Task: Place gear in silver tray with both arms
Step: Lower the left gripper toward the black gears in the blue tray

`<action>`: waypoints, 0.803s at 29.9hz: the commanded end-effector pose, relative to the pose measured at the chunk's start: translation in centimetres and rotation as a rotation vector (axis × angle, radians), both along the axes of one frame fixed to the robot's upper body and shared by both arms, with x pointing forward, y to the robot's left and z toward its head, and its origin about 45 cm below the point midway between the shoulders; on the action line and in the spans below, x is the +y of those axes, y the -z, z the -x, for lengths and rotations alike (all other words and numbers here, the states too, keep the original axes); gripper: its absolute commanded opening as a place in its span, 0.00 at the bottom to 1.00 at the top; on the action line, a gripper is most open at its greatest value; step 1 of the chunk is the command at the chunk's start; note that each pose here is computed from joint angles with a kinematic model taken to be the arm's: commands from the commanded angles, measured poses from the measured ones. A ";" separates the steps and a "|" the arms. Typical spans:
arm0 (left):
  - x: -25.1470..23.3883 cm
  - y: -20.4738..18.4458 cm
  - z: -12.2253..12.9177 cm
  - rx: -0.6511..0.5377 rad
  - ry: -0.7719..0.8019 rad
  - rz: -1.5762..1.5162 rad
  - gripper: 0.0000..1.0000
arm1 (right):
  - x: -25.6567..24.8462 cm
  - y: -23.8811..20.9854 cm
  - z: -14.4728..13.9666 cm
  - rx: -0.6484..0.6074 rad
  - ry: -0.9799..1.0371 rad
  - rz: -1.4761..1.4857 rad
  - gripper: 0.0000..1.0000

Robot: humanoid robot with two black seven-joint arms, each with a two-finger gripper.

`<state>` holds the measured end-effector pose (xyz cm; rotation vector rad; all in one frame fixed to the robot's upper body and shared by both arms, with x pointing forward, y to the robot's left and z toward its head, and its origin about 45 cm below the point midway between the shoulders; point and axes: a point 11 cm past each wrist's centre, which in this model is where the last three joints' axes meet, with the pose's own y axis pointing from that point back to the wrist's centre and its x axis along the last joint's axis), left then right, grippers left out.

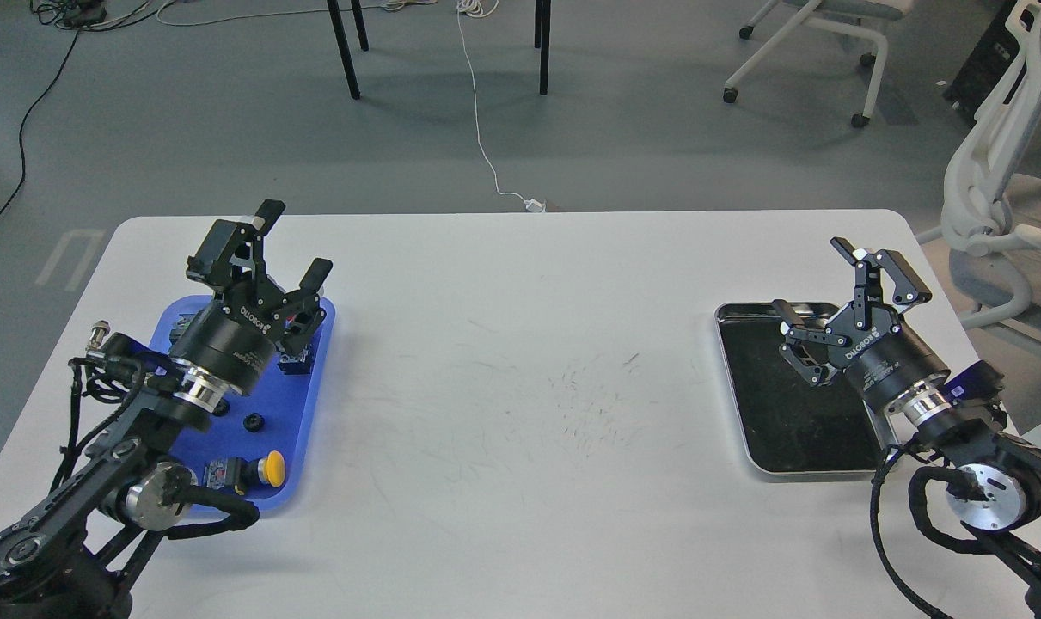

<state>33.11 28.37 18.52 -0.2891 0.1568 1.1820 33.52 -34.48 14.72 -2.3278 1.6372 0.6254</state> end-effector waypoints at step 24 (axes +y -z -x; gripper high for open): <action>3.1 -5.9 0.8 -0.226 0.436 -0.698 0.98 | 0.0 -0.4 -0.3 -0.009 -0.003 0.006 0.99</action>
